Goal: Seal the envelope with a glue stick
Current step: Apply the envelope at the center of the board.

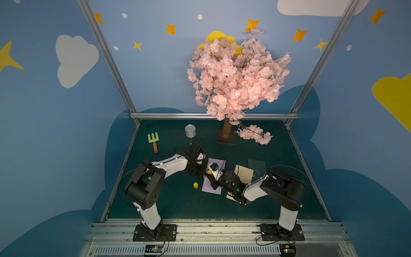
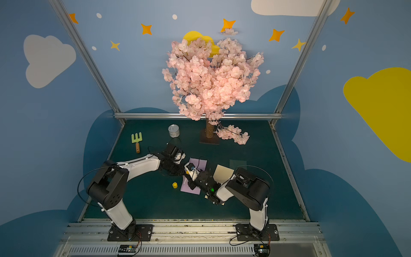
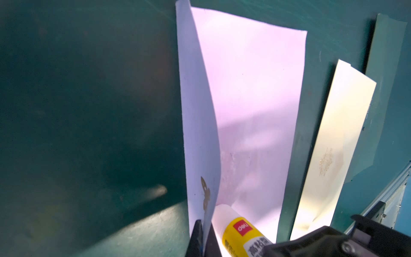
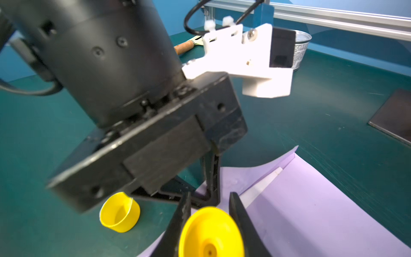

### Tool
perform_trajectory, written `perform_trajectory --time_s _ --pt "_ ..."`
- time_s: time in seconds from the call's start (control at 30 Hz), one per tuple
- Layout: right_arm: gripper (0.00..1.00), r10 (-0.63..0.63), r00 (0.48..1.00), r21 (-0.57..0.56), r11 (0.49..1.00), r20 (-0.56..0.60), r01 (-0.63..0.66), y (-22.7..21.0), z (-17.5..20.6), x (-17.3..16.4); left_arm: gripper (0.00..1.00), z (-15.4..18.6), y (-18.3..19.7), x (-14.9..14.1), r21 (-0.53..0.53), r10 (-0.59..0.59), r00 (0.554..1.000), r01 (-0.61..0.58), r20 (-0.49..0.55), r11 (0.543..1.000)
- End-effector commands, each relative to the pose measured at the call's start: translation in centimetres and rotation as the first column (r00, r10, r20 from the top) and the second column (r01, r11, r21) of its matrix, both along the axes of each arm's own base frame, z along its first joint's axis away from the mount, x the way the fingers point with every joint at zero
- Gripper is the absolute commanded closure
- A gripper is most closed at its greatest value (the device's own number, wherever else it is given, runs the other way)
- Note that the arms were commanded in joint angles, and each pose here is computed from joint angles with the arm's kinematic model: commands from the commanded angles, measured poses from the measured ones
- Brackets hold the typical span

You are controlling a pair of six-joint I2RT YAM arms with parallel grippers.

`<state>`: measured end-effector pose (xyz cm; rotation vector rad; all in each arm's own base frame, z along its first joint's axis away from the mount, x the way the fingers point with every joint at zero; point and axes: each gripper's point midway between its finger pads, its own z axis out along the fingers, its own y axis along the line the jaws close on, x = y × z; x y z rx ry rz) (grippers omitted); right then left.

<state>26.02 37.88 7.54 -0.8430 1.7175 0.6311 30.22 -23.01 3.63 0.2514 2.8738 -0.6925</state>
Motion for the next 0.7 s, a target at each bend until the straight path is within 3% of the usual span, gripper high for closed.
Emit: perform_trajectory --time_s 0.0,0.47,0.67 --pt "1.00 -0.117 0.992 -0.189 0.976 -0.039 0.108 -3.0 -4.6 0.9 0.97 -1.2 1.5 -1.5 0.079 -0.007 0.999 0.011 -0.051 0.997" --pt "1.00 -0.335 0.941 -0.206 0.919 0.037 0.335 -4.2 -4.4 7.0 0.97 -1.1 1.5 -1.8 0.072 -0.005 0.998 0.009 -0.055 0.997" --pt "1.00 -0.255 0.967 -0.155 0.955 -0.004 0.251 -3.4 -3.9 5.5 0.97 -1.2 1.7 -1.8 0.081 -0.001 0.998 0.006 -0.058 0.997"
